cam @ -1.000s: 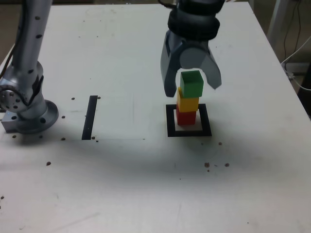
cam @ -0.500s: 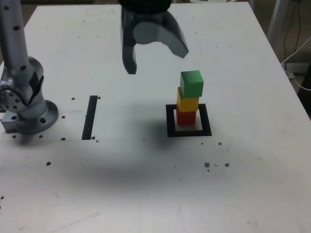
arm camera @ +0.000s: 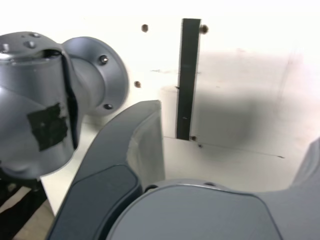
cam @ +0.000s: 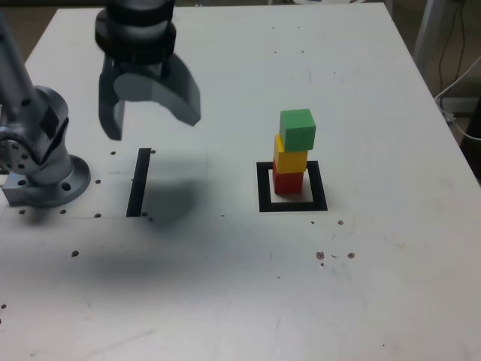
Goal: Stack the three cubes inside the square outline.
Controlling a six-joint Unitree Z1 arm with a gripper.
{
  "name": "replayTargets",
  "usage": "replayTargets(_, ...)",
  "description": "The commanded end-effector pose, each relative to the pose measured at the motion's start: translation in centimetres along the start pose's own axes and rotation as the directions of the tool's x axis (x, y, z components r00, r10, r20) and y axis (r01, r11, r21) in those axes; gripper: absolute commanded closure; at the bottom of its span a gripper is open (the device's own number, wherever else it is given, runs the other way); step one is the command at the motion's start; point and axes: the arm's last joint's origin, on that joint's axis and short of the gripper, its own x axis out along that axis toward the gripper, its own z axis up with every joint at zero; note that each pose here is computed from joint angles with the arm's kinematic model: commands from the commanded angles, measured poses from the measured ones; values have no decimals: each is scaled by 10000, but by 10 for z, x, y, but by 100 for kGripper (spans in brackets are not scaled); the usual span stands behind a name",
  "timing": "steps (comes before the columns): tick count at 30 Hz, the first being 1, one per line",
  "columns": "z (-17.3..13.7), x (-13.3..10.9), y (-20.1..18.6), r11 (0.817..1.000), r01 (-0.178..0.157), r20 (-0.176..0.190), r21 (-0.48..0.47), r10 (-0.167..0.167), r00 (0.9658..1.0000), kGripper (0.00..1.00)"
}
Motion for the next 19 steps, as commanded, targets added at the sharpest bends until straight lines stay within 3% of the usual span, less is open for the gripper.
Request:
replayTargets(1,-5,10,-1,9999,-34,-23,149,34,10000,0)
replayTargets(12,-16,47,-2,9991,376,368,215,-384,9986,0)
replayTargets(19,-17,58,-3,9986,458,294,259,-465,9985,0)
